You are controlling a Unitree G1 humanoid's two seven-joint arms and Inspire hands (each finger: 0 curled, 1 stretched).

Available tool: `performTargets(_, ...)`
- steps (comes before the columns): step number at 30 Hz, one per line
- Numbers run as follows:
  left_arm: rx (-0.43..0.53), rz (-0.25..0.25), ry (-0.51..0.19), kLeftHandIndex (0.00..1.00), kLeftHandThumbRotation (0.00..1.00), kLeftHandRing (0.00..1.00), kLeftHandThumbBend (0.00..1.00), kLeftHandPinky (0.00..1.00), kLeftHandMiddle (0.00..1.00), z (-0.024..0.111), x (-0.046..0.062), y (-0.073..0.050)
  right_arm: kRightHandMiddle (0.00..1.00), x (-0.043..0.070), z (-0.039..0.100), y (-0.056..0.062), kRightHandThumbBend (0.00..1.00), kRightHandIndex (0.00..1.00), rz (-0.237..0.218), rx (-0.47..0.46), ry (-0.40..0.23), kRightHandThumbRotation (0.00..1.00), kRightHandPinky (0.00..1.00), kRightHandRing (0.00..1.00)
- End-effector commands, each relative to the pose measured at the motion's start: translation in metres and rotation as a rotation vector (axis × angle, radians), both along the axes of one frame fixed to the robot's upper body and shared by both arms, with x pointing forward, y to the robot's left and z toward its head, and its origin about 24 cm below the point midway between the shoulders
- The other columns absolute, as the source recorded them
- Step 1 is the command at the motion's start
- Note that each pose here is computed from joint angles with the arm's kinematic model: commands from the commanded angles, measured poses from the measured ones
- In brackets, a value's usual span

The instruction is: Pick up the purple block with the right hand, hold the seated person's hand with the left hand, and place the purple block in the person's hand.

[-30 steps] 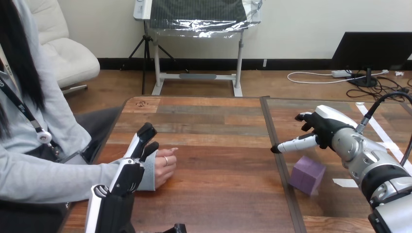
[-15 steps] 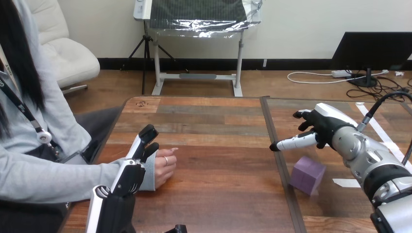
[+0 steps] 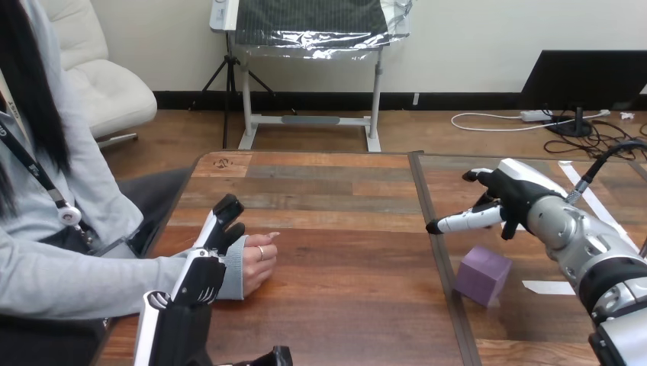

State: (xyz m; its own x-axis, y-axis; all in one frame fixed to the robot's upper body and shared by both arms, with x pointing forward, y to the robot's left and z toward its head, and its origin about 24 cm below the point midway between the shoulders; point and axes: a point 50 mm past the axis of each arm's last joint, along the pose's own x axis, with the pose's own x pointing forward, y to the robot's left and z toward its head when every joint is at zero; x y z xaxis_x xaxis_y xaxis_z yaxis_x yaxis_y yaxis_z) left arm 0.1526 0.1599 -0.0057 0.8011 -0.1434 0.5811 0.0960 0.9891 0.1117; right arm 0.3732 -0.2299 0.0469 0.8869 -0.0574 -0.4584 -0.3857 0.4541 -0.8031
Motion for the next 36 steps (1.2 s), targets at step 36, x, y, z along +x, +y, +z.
performTargets(36, -0.010, -0.043, -0.052, 0.90, 0.57, 0.96, 1.00, 0.93, 0.96, 0.010, 0.012, -0.004, 0.52, 0.004, 0.019, -0.012, 0.95, 0.94, 0.032, 0.022, -0.063, 0.45, 0.32, 0.44)
